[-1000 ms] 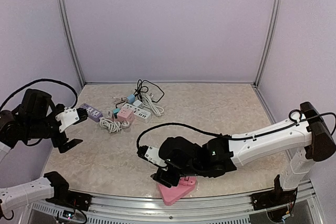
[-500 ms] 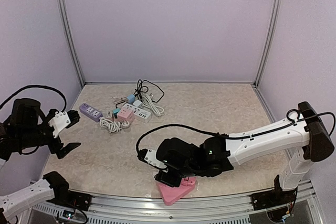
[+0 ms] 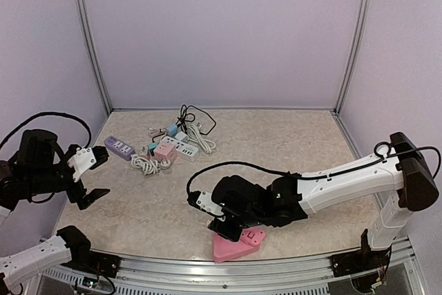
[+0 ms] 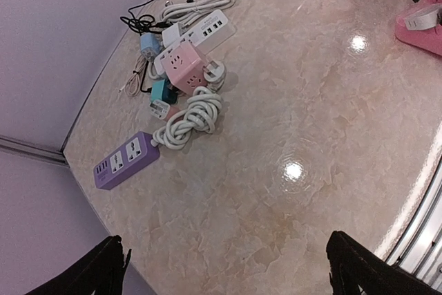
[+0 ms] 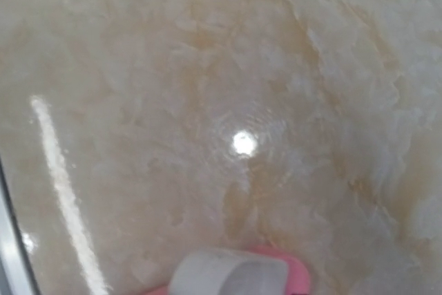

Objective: Insert the plug
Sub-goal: Adjust the plug at the socket.

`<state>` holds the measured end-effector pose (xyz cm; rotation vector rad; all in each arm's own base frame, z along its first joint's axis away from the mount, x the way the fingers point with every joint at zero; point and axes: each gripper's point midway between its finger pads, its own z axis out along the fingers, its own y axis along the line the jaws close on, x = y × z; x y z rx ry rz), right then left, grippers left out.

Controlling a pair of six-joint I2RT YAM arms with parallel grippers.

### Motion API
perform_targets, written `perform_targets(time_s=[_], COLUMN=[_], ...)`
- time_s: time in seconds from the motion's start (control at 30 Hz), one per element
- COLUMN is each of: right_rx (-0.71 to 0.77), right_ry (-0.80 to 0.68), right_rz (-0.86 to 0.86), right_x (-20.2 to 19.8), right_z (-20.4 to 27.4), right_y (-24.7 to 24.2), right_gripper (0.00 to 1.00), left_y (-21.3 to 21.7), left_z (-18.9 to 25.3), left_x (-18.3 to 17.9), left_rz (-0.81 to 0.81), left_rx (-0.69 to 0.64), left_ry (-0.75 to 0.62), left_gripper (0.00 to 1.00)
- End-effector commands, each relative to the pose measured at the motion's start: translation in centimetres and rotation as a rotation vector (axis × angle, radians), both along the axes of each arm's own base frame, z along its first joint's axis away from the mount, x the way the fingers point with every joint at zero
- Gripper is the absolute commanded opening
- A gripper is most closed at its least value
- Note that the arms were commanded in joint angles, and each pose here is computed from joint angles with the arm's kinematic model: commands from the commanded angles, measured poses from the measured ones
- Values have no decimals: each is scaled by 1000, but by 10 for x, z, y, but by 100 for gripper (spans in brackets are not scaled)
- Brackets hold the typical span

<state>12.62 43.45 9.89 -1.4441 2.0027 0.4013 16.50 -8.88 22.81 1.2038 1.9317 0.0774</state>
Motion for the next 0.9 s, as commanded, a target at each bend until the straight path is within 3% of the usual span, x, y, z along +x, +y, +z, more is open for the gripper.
perform_targets(time_s=[0.0, 0.33, 0.43, 0.67, 0.87], right_rx=[-10, 11, -33, -102, -104], right_ry=[22, 50, 18, -3, -11], right_rz=[-1, -14, -49, -102, -65], right_x=[3, -1, 1, 8, -4], right_z=[-1, 9, 2, -9, -6], right_y=[-8, 1, -4, -11, -9], right_gripper=[44, 73, 73, 61, 72], left_y=[-4, -4, -4, -8, -9], left_z=[-4, -8, -8, -10, -10], left_x=[3, 3, 3, 0, 0], left_rz=[-1, -1, -2, -25, -30], left_rx=[-18, -12, -11, -20, -18], left_ry=[11, 21, 21, 34, 38], left_gripper=[99, 99, 99, 99, 99])
